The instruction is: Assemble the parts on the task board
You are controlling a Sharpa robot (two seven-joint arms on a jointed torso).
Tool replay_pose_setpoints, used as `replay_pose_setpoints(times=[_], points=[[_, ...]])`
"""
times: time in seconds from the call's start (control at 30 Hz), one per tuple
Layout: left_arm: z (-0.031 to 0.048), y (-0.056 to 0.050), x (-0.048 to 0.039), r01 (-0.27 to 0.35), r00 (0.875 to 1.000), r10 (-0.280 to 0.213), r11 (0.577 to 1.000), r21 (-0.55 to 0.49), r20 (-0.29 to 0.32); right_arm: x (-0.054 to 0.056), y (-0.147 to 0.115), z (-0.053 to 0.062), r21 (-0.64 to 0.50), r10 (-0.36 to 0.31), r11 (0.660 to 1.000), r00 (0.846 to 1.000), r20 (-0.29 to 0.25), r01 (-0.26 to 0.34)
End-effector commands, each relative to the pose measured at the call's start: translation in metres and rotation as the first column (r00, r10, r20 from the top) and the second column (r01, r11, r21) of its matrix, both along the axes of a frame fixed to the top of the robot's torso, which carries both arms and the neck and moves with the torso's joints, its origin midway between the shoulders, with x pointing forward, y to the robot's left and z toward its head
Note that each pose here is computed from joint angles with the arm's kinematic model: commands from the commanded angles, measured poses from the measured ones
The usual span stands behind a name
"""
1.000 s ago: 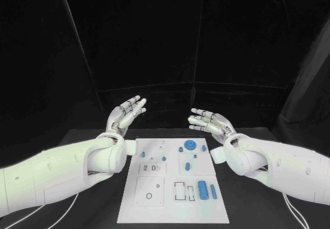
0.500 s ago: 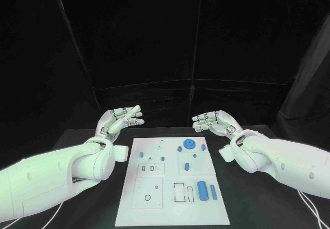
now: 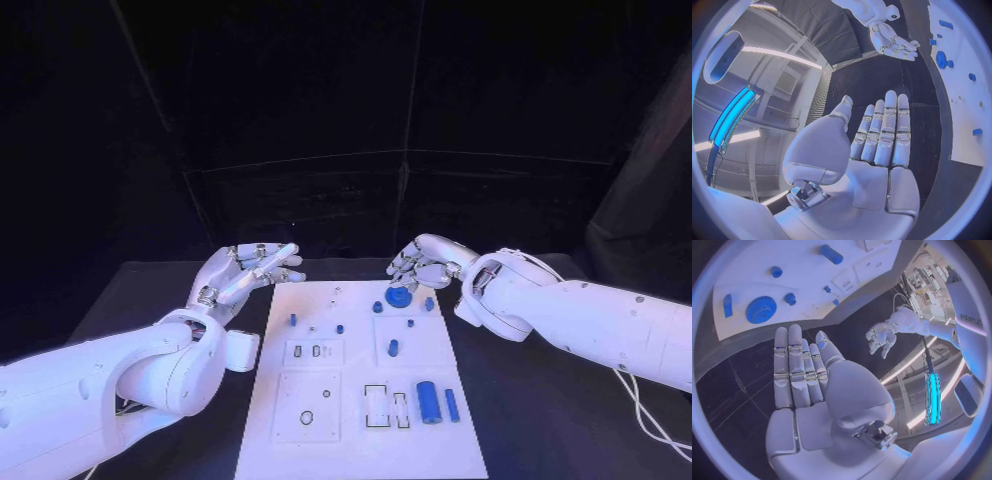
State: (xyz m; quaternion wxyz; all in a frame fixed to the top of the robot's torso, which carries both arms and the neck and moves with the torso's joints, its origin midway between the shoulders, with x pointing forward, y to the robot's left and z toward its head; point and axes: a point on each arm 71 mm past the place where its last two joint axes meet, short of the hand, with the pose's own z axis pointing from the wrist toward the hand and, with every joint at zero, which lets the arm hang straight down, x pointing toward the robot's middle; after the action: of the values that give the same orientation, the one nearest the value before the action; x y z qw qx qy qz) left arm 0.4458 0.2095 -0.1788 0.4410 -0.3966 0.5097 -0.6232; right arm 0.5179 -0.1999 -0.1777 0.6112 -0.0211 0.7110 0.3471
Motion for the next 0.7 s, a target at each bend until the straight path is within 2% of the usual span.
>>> replay_pose_setpoints(times=[0.03, 0.4, 0.7], points=[[0.0024, -0.008, -0.0044, 0.066, 0.998, -0.066, 0.998, -0.001, 0.003, 0.002, 0.006, -0.003, -0.268, 0.017, 0.963, 0.997, 0.07, 0.003], [0.0033, -0.012, -0.0074, 0.094, 0.996, -0.094, 0.996, -0.01, -0.007, 0.006, 0.024, 0.003, -0.382, 0.058, 0.924, 0.992, 0.108, -0.012], [0.0037, -0.012, -0.0077, 0.097, 0.995, -0.098, 0.995, -0.011, -0.011, 0.007, 0.031, 0.005, -0.398, 0.071, 0.917, 0.989, 0.126, -0.015]])
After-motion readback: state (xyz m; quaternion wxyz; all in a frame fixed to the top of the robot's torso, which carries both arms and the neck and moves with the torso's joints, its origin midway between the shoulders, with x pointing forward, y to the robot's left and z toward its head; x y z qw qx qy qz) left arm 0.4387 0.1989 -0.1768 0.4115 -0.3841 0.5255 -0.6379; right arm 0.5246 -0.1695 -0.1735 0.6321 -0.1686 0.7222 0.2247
